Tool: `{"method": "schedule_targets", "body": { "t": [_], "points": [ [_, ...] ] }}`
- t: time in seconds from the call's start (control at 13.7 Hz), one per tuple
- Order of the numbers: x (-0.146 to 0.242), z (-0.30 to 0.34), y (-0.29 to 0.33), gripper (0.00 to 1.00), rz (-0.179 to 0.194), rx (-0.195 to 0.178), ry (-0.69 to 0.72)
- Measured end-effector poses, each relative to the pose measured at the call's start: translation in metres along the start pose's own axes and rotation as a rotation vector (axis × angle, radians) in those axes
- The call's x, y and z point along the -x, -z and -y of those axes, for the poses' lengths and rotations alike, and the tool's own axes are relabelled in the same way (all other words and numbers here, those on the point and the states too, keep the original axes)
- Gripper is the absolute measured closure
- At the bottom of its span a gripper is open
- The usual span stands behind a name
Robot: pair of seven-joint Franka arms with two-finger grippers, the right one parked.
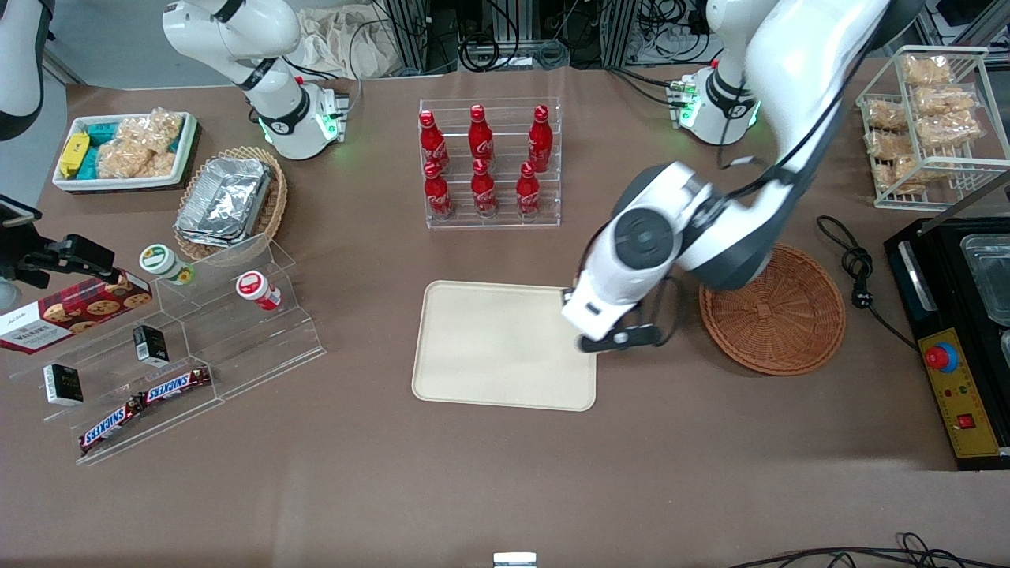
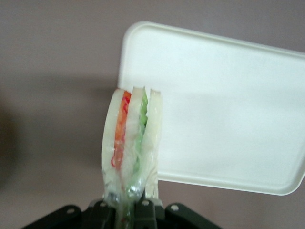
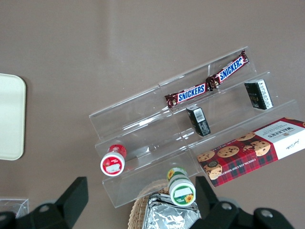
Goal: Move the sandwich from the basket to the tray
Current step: 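Lower the sandwich onto the tray and open the left gripper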
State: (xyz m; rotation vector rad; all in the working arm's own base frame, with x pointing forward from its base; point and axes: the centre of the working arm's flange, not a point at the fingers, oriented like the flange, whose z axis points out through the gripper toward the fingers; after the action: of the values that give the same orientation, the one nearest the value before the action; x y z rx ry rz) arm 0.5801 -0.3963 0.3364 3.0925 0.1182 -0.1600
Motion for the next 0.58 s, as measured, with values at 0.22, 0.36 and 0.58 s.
{"method": "schedule_targets", "body": {
  "t": [0.22, 0.36, 0.58],
  "points": [
    [-0.014, -0.012, -0.057, 0.84, -0.007, 0.019, -0.03],
    [-0.021, -0.01, -0.068, 0.85, -0.004, 0.023, -0.028],
    [-0.025, -0.008, -0.066, 0.85, -0.01, 0.025, -0.024]
  ]
}}
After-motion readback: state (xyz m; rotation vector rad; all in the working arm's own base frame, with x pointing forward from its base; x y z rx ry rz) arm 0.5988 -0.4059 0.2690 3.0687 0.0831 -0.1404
